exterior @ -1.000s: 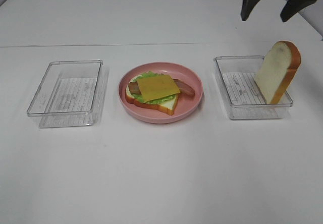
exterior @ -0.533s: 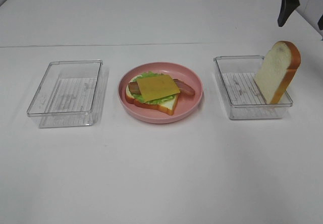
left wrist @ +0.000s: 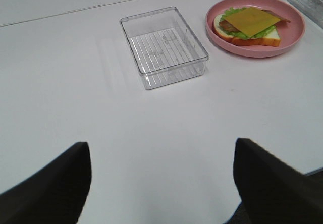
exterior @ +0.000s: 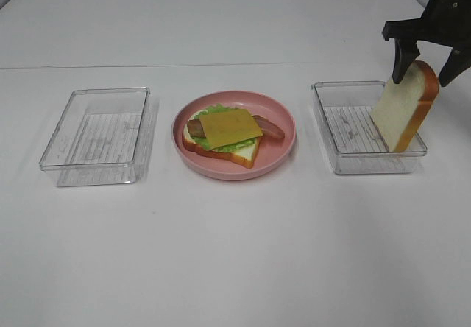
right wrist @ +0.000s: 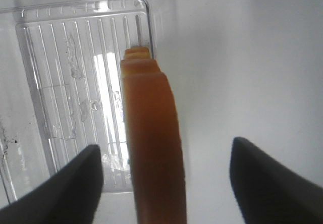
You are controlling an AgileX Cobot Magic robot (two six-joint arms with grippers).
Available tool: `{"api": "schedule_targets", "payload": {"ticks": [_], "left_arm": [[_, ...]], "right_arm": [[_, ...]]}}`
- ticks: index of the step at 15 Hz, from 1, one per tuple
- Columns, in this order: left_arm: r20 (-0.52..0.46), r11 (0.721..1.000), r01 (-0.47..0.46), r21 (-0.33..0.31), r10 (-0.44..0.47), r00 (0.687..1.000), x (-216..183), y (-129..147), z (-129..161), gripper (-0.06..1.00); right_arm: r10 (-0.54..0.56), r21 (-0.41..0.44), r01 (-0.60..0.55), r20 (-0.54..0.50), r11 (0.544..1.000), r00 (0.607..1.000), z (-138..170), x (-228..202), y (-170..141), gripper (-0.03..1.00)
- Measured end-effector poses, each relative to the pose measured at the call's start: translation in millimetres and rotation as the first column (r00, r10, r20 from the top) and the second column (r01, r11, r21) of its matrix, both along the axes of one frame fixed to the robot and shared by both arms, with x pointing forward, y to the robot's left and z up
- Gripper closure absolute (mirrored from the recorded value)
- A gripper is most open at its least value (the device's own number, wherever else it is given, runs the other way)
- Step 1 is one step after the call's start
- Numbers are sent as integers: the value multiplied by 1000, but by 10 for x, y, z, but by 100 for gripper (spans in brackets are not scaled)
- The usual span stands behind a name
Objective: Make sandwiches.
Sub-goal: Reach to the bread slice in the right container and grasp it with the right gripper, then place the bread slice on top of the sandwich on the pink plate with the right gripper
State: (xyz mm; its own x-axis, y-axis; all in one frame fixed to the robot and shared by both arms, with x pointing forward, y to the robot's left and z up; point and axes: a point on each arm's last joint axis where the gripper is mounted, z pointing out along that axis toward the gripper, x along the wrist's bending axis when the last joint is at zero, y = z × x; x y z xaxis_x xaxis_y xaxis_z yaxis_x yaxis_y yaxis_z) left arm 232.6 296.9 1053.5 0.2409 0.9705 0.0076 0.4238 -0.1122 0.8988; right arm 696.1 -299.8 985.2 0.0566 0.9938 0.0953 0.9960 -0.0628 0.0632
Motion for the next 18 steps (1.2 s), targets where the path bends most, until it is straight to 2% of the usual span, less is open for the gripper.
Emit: {"api": "schedule_targets", "payload": {"ticks": [1,2,3,6,8,9,11,12,14,16,17,18], "left_arm": [[0,1000,0,0,0,1000,0,0,0,21],[0,1000,0,0,0,1000,0,0,0,21],[0,1000,0,0,0,1000,0,0,0,21],[0,1000,0,0,0,1000,0,0,0,21],[0,1000,0,0,0,1000,0,0,0,21],[0,1000,0,0,0,1000,0,0,0,21],[0,1000,0,0,0,1000,0,0,0,21],[0,1000,0,0,0,1000,0,0,0,21],[0,1000,0,0,0,1000,0,0,0,21],[0,1000,0,0,0,1000,0,0,0,21],[0,1000,0,0,0,1000,0,0,0,21],[0,1000,0,0,0,1000,0,0,0,21]], "right_arm": [[-2,10,2,-4,1000,1000,-17,4,9,45],[-3,15,3,-4,1000,1000,-17,4,13,70],[-3,23,3,-3,1000,1000,-16,4,20,78],[12,27,-13,8,1000,1000,26,-3,25,78],[11,37,-12,31,999,999,137,-27,36,78],[6,59,-10,66,998,998,294,-63,56,78],[5,151,-25,134,988,991,599,-151,143,78],[31,272,-78,176,959,984,803,-290,261,78],[45,385,-110,176,916,983,841,-402,365,78],[57,471,-125,156,873,986,775,-461,439,78],[54,547,-113,123,830,991,675,-504,500,78],[52,574,-108,113,811,992,638,-518,522,78]]}}
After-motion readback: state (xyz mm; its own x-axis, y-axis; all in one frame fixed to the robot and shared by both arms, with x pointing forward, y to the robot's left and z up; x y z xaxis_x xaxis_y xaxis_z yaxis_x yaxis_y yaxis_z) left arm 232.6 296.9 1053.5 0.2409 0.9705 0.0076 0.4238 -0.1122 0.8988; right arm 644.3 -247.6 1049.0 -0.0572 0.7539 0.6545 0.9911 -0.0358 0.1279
